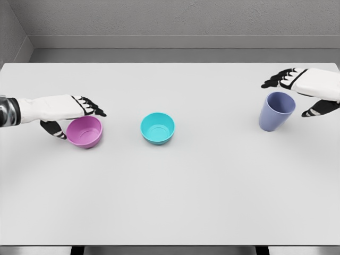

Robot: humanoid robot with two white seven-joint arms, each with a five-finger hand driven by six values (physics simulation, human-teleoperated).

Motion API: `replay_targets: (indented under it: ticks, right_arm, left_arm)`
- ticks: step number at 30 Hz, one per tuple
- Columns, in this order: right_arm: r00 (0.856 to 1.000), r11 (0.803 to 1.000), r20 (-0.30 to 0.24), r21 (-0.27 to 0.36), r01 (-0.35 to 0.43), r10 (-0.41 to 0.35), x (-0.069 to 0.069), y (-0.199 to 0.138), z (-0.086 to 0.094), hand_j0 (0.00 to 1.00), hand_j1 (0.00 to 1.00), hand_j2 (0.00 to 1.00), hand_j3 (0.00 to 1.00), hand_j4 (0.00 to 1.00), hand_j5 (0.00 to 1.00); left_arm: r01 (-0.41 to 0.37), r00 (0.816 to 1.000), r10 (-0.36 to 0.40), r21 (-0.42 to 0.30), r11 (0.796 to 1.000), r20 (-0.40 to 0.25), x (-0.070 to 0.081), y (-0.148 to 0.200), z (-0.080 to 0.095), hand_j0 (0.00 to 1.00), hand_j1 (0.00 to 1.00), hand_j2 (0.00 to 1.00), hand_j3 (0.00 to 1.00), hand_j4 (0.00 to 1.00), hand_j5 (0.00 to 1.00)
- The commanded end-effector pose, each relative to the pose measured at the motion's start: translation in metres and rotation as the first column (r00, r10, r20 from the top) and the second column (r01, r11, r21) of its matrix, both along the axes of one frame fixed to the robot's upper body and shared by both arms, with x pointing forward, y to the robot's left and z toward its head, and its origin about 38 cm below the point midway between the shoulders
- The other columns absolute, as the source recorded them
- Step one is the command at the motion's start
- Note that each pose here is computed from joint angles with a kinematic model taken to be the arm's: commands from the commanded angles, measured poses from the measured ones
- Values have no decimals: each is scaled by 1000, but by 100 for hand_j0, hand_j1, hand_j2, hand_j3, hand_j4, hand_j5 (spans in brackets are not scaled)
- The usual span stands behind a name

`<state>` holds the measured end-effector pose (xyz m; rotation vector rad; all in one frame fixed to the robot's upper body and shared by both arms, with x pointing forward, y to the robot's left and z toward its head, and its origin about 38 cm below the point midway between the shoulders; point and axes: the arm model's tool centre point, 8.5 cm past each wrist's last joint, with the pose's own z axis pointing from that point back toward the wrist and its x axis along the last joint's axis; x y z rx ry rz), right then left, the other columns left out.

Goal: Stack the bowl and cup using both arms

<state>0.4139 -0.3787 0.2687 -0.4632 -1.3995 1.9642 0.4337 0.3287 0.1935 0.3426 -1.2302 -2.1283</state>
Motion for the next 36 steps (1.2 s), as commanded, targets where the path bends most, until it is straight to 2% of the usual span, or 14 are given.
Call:
replay_targets:
  ticks: [1,8,11,17,28,36]
  right_arm:
    - [1000,1000,-11,-4,12,-12,3,0,-8,100,100,100,100,100,100]
    - [1000,1000,-26,-15,10,-10,7,2,-13,100,100,100,100,100,100]
    - [1000,1000,-3,-15,12,-12,10,1,-3,100,100,100,100,100,100]
    - [999,999,-8,-36,36,-36,13,-5,-8,100,100,100,100,100,100]
    - [1000,999,-23,-34,20,-20,16,5,-18,100,100,100,100,100,100]
    - [998,999,-46,-38,36,-38,19,1,-28,100,100,100,100,100,100]
  left_arm:
    - [0,1000,0,-6,1000,-2,0,-1,0,100,100,100,100,100,100]
    - [5,1000,-5,1,1000,-11,-1,-2,-4,100,100,100,100,100,100]
    - [6,1000,-6,2,1000,-14,-1,-2,-5,100,100,100,100,100,100]
    - [9,1000,-9,2,1000,-17,-2,-4,-6,100,100,100,100,100,100]
    - [17,999,-17,4,1000,-27,-3,-7,-10,100,100,100,100,100,100]
    - [22,999,-21,8,1000,-35,-4,-8,-13,100,100,100,100,100,100]
